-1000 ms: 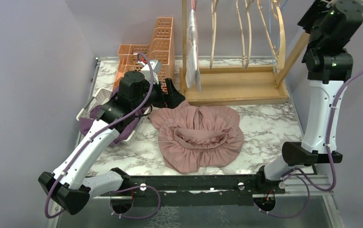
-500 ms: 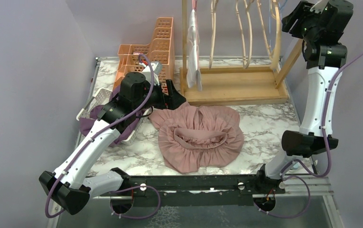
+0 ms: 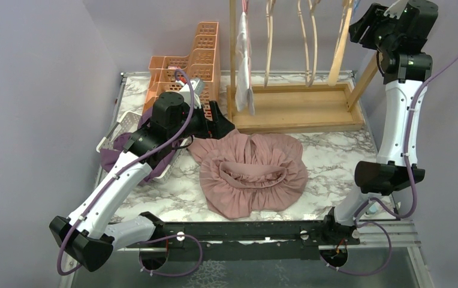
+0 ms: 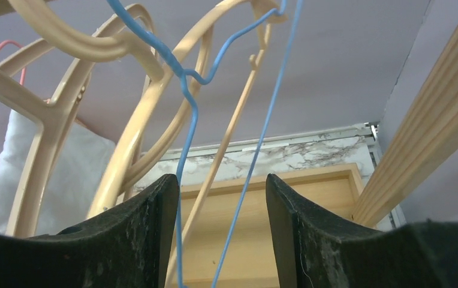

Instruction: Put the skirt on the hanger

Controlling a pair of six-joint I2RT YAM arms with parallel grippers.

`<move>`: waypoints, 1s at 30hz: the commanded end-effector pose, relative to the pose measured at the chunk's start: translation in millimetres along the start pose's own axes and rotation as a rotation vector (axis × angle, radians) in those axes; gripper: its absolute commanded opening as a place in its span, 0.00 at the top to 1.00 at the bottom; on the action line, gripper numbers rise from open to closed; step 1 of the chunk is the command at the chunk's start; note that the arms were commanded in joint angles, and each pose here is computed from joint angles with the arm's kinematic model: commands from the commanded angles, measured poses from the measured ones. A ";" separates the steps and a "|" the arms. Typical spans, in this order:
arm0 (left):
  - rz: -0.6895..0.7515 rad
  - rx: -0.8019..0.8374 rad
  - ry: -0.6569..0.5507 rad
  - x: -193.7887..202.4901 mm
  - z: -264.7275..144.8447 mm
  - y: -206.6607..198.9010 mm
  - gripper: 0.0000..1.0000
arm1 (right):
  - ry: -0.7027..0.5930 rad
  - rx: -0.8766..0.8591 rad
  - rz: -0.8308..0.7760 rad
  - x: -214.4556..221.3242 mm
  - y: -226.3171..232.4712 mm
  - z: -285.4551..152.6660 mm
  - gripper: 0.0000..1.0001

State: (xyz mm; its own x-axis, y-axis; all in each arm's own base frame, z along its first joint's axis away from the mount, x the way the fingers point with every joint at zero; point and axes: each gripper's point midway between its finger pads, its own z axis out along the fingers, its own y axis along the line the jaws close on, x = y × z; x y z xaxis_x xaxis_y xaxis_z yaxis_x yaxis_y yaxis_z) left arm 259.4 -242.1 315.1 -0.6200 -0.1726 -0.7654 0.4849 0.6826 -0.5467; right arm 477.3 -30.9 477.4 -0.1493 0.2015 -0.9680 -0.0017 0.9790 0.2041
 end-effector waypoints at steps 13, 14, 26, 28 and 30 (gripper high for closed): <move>-0.012 0.007 -0.050 -5.1 -9.0 -2.3 0.09 | 0.027 -0.221 0.059 4.8 38.9 -1.8 0.37; -0.013 0.007 -0.050 -4.8 -8.9 -2.1 0.09 | 0.026 -0.228 0.065 3.7 40.8 -4.5 0.37; -0.018 0.009 -0.053 -4.0 -10.9 -2.5 0.09 | 0.049 -0.142 0.097 26.7 20.3 17.8 0.54; -0.018 0.011 -0.055 -4.8 -11.4 -3.4 0.09 | 0.041 -0.177 0.096 25.8 26.1 17.6 0.68; -0.012 0.012 -0.058 -5.9 -11.4 -3.7 0.09 | 0.018 -0.197 0.103 18.2 31.4 12.6 0.82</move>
State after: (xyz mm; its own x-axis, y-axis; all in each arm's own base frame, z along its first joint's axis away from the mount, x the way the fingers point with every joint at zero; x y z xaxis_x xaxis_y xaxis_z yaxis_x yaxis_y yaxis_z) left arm 252.8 -238.4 313.5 -0.6238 -0.1931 -0.7573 0.4735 0.6775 -0.5628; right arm 493.6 -0.7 433.3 -0.2653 0.2929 -0.9186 -0.1262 0.9340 0.3343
